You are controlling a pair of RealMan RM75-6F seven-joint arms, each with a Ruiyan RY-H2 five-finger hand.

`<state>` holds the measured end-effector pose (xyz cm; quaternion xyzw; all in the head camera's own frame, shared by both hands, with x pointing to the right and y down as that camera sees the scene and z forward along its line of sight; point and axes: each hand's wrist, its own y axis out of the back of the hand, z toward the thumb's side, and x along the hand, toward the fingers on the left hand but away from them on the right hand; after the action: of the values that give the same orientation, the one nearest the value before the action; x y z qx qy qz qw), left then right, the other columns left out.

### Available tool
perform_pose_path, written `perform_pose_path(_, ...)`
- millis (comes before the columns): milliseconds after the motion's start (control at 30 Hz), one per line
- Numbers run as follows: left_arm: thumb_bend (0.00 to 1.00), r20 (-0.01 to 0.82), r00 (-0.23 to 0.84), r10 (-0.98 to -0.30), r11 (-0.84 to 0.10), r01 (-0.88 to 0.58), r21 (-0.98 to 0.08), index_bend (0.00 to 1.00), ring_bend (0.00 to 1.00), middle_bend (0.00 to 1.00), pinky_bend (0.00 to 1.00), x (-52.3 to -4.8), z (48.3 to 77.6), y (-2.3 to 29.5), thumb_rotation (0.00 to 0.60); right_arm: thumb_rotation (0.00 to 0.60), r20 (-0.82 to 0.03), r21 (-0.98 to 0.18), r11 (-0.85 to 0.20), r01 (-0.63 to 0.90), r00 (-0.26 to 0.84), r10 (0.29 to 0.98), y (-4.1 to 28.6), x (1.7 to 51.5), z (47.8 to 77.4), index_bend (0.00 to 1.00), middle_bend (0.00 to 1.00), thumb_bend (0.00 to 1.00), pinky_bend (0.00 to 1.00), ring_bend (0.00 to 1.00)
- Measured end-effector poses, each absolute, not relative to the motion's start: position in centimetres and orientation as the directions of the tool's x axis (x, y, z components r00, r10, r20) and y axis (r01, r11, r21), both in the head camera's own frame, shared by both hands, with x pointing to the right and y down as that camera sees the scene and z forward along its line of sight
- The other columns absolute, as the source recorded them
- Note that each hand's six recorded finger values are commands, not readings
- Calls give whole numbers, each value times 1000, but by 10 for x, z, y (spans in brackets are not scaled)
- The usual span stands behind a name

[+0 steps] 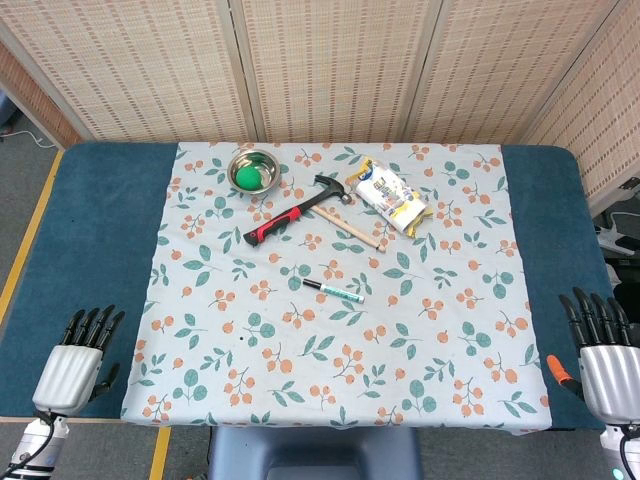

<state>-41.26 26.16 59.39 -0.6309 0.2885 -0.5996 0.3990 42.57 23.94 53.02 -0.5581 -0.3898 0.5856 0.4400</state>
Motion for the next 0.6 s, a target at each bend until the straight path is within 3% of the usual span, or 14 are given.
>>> perform_pose_path(200, 387, 536, 116, -836, -527, 103, -844, 0, 0, 0, 51, -412, 595, 261, 600, 600, -335, -941, -335, -46, 1, 942, 235, 418, 547, 10, 0, 114, 0, 0)
perform_pose_path(600, 388, 552, 112, -826, -546, 81, -834, 0, 0, 0, 51, -416, 594, 257, 600, 600, -438, -897, -425, -122, 112, 892, 167, 313, 603, 275, 154, 116, 0, 0)
